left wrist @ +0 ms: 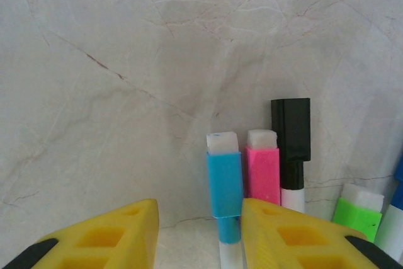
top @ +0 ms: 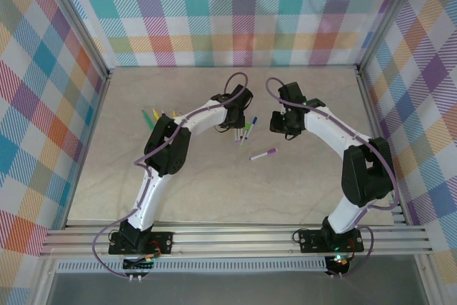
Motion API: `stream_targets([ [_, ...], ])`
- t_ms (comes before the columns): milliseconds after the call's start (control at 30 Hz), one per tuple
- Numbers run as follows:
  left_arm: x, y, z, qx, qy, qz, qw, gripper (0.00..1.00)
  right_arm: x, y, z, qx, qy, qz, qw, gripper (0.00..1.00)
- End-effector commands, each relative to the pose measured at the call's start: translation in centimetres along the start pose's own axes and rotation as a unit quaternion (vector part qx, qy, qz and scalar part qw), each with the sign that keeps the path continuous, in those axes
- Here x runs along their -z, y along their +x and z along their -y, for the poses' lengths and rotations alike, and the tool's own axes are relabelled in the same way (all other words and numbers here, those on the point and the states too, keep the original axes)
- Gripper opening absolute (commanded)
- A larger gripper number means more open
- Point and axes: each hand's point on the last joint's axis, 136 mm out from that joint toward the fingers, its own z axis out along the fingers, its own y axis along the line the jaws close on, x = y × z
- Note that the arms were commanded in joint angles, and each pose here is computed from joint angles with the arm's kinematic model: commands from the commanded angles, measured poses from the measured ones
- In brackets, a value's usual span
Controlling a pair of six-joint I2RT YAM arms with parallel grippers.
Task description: Open the pen caps
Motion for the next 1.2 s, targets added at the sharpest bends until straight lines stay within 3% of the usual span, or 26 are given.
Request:
stream_targets([
  [0,-1.0,0.3,-1.0,-0.007,-0.017,-0.017,1.000,0.39,-0.7,0.3,-0.1,-0.008,-0.004,-0.008,1.000,0.30],
  [467,-2.0,-0.3,-3.0,-0.027,-0.032,-0.029,0.999,0.31,-1.0,0.4,-0.2,-0.012,-0.008,-0.012,1.000,0.29],
  [900,-2.3,-1.1,-2.9,-0.074,-0.026,-0.039,0.996,0.17,-1.1,0.4,-0.5,-0.016,-0.015,-0.015,1.000,0.27],
  [1033,-2.0,-1.0,-3.2,-0.080,-0.030,-0.040,0.996,0.17,-1.0,0.2,-0.6,-0.015,-0.016,-0.014,1.000,0.26],
  [1167,-1.3,-0.6,-3.6,-0.083,-0.033,-0.045,0.995,0.30,-1.0,0.0,-0.7,-0.015,-0.017,-0.014,1.000,0.26],
])
